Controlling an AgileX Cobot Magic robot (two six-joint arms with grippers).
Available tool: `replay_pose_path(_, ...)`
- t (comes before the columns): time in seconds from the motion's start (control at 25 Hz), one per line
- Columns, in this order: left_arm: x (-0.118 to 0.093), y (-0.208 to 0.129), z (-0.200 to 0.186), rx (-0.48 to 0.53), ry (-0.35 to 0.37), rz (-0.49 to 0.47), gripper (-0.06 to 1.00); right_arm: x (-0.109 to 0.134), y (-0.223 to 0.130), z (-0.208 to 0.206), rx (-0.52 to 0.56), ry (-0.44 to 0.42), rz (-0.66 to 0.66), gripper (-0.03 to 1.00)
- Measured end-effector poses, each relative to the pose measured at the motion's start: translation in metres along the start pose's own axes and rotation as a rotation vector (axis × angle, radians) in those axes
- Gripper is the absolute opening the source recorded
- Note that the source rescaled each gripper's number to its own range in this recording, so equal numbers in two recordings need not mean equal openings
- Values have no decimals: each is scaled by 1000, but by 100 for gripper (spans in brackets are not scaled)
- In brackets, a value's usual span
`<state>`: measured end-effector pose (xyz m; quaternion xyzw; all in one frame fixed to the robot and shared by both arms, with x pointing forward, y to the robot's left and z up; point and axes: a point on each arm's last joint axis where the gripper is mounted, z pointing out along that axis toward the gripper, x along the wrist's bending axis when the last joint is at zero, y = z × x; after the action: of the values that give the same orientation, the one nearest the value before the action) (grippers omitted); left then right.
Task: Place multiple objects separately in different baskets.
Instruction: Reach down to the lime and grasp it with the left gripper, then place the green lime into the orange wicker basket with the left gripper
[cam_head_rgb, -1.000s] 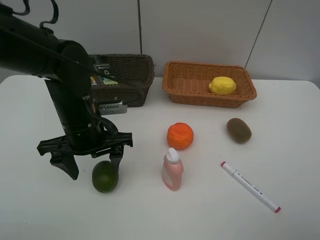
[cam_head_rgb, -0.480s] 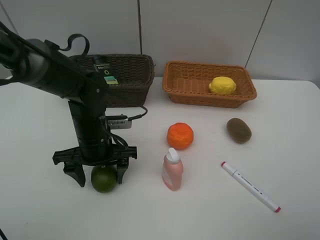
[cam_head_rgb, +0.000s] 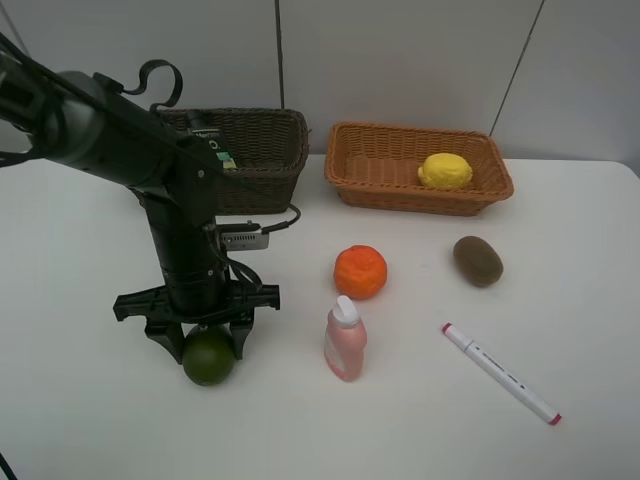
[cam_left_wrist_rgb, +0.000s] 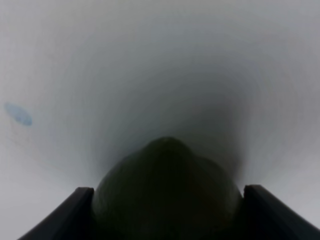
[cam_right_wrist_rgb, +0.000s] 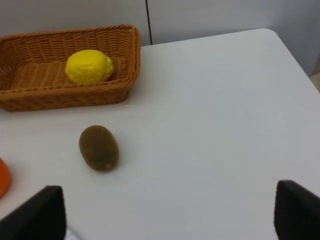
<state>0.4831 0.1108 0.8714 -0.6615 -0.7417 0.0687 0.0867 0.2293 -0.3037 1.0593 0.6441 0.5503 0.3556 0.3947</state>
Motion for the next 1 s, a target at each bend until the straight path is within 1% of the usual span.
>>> replay_pose_path(0.08,0,0,-3,9,5,22,58,0,0,0,0,0,0,98)
replay_pose_path(0.16,-3,0,-15,6,-3,54,58,0,0,0,0,0,0,98)
replay_pose_path(0.2,-6,1,-27,-12,-23,72,58,0,0,0,0,0,0,98)
replay_pose_path(0.28,-17,5,-58,-82,-100,107,58,0,0,0,0,0,0,98)
replay_pose_path(0.4,-41,21,-118,-281,-247,206,58,0,0,0,0,0,0,98)
replay_pose_path(0.48,-56,36,-151,-444,-321,280,58,0,0,0,0,0,0,98)
replay_pose_path(0.6,-79,62,-184,-698,-376,398,58,0,0,0,0,0,0,98)
replay_pose_path(0.68,-94,82,-192,-850,-404,456,58,0,0,0,0,0,0,98)
replay_pose_path(0.8,-119,115,-180,-1014,-442,492,58,0,0,0,0,0,0,98)
replay_pose_path(0.92,-139,143,-157,-1089,-444,517,58,0,0,0,0,0,0,98)
replay_pose_path(1.0,-150,161,-136,-1090,-444,516,58,0,0,0,0,0,0,98)
